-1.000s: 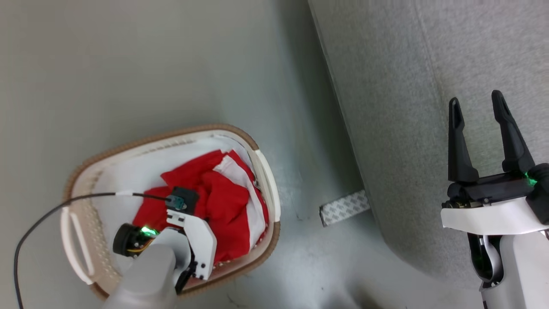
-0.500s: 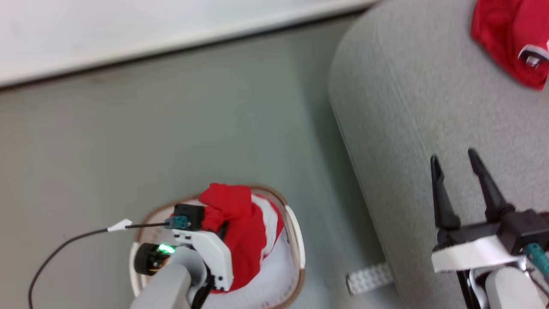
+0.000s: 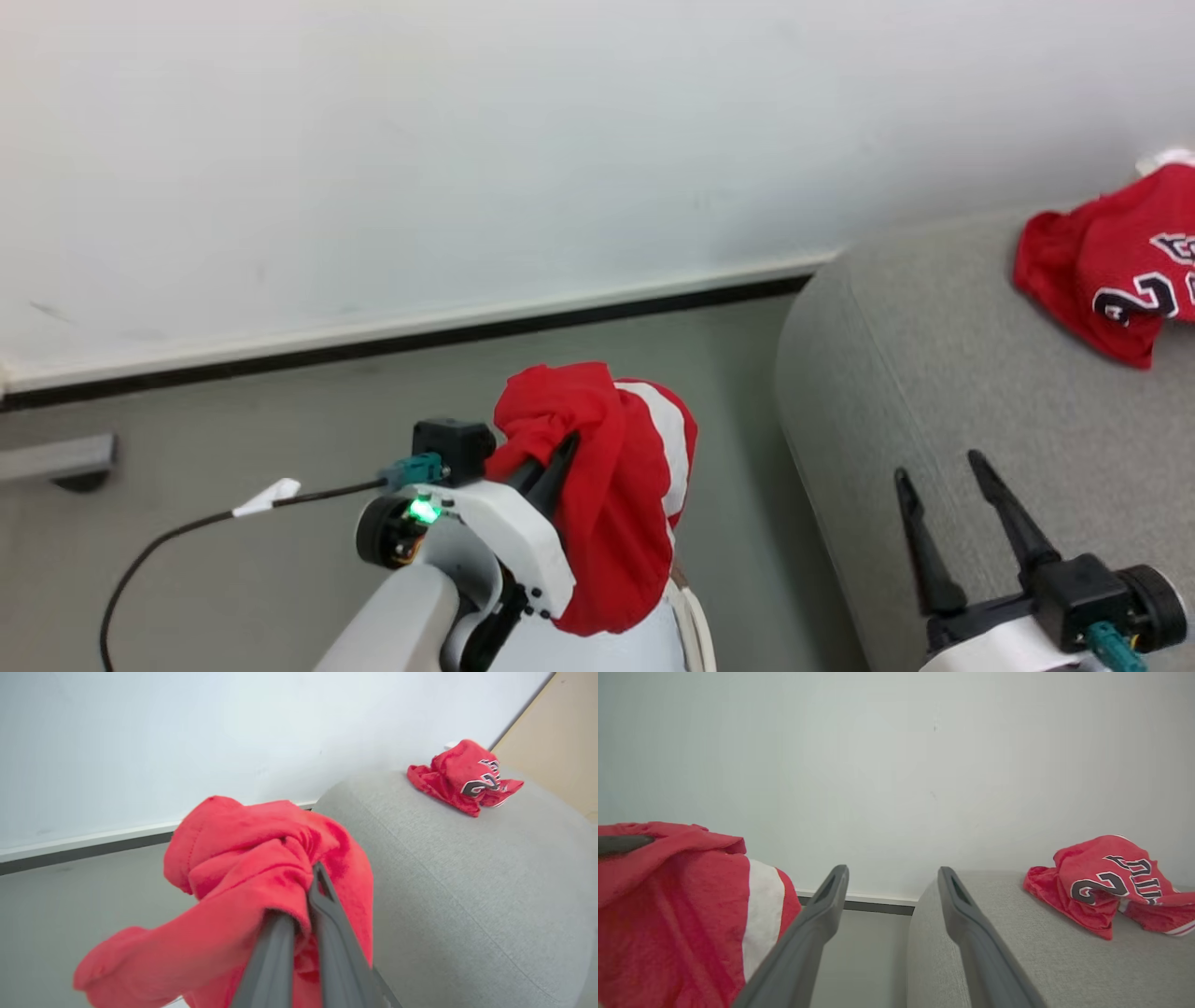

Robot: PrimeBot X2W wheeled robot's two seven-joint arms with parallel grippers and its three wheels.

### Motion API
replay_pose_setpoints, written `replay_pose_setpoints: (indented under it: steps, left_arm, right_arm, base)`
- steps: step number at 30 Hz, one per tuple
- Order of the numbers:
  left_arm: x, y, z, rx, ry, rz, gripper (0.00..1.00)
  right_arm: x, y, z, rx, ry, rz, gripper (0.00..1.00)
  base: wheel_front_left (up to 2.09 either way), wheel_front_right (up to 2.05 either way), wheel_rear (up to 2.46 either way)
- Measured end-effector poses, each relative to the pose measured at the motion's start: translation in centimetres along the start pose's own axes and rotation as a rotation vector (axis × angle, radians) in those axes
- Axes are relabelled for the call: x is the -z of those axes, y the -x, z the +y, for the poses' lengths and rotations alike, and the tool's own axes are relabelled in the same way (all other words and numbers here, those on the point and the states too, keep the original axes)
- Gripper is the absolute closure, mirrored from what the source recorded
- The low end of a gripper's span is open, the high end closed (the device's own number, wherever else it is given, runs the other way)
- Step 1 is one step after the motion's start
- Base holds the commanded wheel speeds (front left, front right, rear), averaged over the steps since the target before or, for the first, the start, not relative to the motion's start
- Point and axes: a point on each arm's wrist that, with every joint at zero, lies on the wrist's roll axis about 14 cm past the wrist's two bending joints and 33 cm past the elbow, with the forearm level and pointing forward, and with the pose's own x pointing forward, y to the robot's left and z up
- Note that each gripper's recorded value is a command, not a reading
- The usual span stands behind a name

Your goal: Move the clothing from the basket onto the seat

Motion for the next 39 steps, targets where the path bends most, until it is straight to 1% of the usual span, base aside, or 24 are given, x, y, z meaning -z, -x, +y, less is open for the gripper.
replay_pose_setpoints:
  steps: [3,6,12,19,22,25,27,28,29,30,34,39]
  left_arm:
    - [-3.5,1.4,-1.1,0.014,-0.015,-0.085,1.0]
    - [-6.4,2.7,-2.0,0.036,-0.035,-0.147,1.0]
    - [-9.5,4.7,-3.9,0.083,-0.062,-0.204,1.0]
    - [-10.8,5.7,-6.6,0.153,-0.072,-0.227,1.0]
    - [-10.6,6.1,-7.9,0.187,-0.072,-0.219,1.0]
    - [-9.9,6.2,-9.1,0.226,-0.074,-0.194,1.0]
    - [-9.7,6.4,-10.2,0.26,-0.073,-0.186,1.0]
    - [-9.7,6.5,-10.7,0.272,-0.07,-0.186,1.0]
    - [-9.6,6.6,-11.0,0.283,-0.065,-0.183,1.0]
    - [-9.5,6.6,-11.3,0.292,-0.064,-0.179,1.0]
    - [-9.2,6.8,-11.3,0.282,-0.061,-0.172,1.0]
    - [-8.8,6.7,-9.9,0.232,-0.068,-0.159,1.0]
  right_arm:
    - [-1.2,0.3,1.9,-0.068,0.008,-0.032,0.0]
    - [-1.2,0.9,4.1,-0.147,0.014,-0.033,0.0]
    - [-1.0,1.8,7.1,-0.297,0.061,-0.02,0.0]
    - [-1.8,1.0,10.1,-0.454,0.122,-0.04,0.0]
    - [-1.9,0.6,11.7,-0.513,0.128,-0.041,0.0]
    - [-1.6,0.0,13.1,-0.559,0.143,-0.031,0.0]
    - [-1.3,-0.5,13.7,-0.587,0.179,-0.021,0.0]
    - [-1.4,-1.0,14.0,-0.586,0.178,-0.023,0.0]
    - [-1.4,-1.3,14.2,-0.587,0.179,-0.022,0.69]
    - [-1.4,-1.5,14.8,-0.603,0.188,-0.019,1.0]
    - [-1.6,-2.2,16.1,-0.617,0.146,-0.012,1.0]
    - [-2.5,-2.9,15.9,-0.605,0.122,-0.033,1.0]
  base:
    - [0.0,0.0,0.0]
    - [0.0,0.0,0.0]
    - [0.0,0.0,0.0]
    - [0.0,0.0,0.0]
    - [0.0,0.0,0.0]
    - [0.0,0.0,0.0]
    - [0.0,0.0,0.0]
    - [0.0,0.0,0.0]
    - [0.0,0.0,0.0]
    - [0.0,0.0,0.0]
    - [0.0,0.0,0.0]
    - [0.0,0.0,0.0]
